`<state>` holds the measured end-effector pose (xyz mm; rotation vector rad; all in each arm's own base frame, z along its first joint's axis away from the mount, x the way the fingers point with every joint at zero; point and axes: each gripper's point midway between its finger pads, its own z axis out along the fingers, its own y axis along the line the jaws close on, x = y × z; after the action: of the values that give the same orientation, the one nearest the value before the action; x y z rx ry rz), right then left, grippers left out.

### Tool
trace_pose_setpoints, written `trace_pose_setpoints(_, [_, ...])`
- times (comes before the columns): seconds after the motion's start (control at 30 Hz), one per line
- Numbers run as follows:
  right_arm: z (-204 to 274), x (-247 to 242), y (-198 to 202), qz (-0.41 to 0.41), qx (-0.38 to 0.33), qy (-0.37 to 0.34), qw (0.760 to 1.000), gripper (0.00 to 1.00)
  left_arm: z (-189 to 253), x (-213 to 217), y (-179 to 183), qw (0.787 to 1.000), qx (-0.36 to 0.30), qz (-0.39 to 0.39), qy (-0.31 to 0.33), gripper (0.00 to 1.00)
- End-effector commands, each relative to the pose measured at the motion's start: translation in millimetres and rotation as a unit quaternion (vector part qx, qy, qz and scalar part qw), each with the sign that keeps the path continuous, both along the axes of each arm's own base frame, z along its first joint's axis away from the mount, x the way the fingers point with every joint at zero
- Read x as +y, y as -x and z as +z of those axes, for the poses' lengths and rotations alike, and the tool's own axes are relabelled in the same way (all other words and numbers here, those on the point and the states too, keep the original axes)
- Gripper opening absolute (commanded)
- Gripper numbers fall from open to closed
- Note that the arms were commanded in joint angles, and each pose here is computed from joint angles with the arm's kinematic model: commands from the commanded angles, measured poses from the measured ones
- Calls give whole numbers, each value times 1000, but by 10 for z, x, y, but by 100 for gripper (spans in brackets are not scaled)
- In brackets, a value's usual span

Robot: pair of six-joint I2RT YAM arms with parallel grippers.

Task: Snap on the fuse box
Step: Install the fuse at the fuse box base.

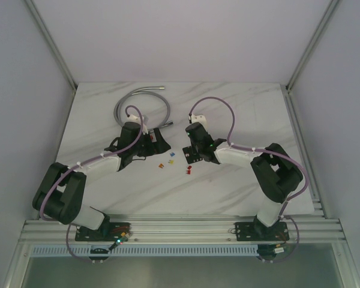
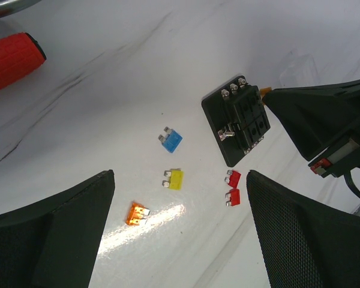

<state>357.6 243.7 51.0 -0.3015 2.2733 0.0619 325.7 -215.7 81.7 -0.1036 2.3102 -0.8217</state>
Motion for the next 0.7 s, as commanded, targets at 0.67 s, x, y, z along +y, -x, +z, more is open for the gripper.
trace_pose_setpoints(0.67, [8, 80, 48, 67, 4, 27, 997, 0, 66, -43, -26, 1000, 0, -9, 10, 100])
